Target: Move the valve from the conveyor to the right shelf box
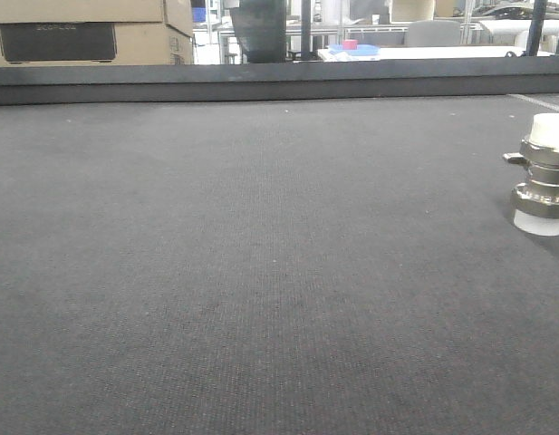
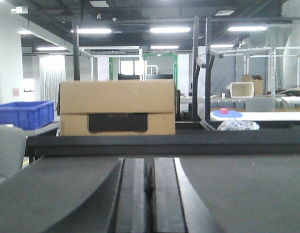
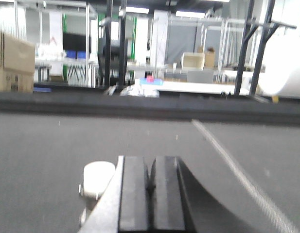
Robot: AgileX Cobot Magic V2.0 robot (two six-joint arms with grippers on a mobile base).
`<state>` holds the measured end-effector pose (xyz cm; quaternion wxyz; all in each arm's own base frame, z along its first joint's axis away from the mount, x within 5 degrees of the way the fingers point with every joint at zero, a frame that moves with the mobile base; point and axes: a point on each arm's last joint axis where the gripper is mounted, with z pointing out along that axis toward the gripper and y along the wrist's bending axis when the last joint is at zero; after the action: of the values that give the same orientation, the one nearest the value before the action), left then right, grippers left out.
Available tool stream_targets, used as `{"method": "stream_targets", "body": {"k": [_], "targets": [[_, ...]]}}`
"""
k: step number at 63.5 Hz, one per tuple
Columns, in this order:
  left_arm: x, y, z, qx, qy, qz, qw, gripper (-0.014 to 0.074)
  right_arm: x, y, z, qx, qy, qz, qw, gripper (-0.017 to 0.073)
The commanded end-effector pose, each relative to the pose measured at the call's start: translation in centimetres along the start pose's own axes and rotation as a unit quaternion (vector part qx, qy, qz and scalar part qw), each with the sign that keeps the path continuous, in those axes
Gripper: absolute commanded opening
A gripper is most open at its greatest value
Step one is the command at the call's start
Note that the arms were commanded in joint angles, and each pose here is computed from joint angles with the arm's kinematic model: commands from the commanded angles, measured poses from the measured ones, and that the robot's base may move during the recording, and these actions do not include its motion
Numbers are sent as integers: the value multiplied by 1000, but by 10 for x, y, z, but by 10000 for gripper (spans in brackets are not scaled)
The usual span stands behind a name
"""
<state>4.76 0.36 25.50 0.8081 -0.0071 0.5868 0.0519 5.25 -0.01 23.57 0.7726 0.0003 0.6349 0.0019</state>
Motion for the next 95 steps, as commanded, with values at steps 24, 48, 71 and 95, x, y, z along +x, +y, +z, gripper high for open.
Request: {"method": "stream_targets", "body": {"k": [24,48,71,95], "targets": [[-123,6,45,7,152,-3,988,202,-156,2,18,-11,-65,0,998,382],[-127,1,97,38,267,-18,963,561,-166,6,100,-25,84,0,996,568],[-124,-1,129,45,388,-15,920,561,-146,38,178,-116,376,-16,919,568],[-95,-4,147,49,486,-12,872,561,-71,51,245,-120,585,-26,801,568]]}}
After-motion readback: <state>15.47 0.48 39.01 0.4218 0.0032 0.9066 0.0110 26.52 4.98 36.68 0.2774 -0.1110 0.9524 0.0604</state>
